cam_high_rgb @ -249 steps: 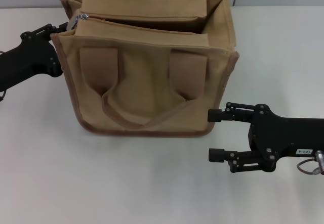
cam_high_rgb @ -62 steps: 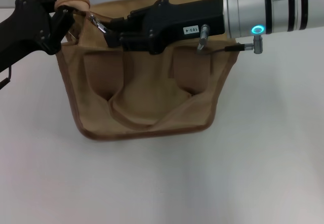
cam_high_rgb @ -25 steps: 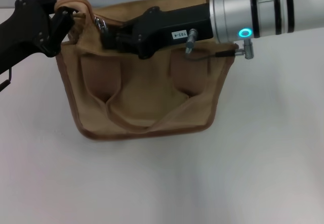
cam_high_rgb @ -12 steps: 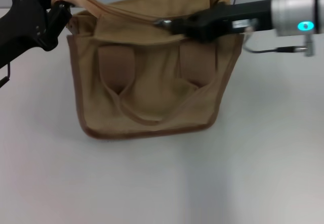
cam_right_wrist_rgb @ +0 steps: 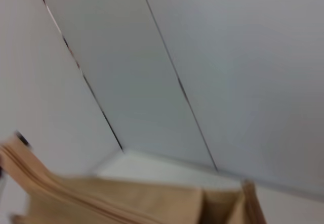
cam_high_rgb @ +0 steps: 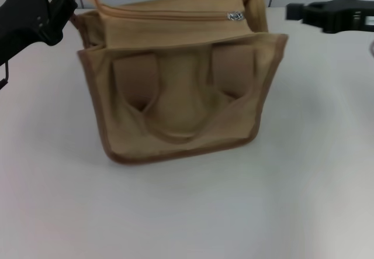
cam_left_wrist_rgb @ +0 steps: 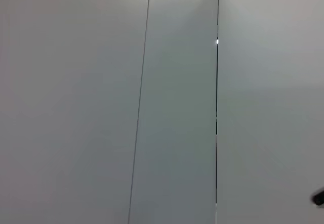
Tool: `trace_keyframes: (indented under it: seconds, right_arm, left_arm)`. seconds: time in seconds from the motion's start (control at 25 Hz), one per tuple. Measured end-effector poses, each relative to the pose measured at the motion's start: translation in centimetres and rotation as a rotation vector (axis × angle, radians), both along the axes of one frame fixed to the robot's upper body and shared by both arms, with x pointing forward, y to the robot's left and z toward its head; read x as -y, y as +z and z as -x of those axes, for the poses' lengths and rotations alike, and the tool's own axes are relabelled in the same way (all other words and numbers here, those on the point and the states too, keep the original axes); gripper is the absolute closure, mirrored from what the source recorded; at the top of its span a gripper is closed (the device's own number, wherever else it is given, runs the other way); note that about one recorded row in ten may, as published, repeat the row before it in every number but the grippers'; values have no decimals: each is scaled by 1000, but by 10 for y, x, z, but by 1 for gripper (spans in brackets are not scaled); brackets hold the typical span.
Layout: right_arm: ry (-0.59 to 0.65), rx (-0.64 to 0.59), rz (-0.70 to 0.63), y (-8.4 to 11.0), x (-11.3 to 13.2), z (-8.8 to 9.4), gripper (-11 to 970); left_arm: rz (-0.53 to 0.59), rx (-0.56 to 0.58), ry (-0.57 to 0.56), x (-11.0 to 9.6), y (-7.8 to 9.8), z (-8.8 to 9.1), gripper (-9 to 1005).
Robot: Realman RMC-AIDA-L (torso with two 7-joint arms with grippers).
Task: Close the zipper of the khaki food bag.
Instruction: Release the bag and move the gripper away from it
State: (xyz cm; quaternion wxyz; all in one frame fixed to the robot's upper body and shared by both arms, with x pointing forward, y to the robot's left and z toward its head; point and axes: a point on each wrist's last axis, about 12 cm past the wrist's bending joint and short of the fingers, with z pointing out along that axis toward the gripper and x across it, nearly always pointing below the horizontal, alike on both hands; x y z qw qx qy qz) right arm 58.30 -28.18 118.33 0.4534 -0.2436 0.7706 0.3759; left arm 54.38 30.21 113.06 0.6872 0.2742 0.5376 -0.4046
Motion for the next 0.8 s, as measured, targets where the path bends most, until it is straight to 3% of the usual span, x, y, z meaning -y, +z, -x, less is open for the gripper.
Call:
trace_keyframes:
  seconds: [0.12, 0.36, 0.56, 0.8]
  right_arm:
    - [39, 94, -116, -4, 11, 17, 956]
    - [285, 231, -202, -17, 12, 53, 797]
    - [437, 253, -191, -43, 6, 71, 624]
    - [536, 247, -106, -74, -8, 83, 380]
  left_arm:
    - [-2, -7, 7, 1, 1, -3, 869]
    - [0, -32, 17, 3, 2, -10, 863]
    - [7, -38, 6, 6, 7, -16, 858]
    - [8, -47, 5, 7, 11, -22, 852]
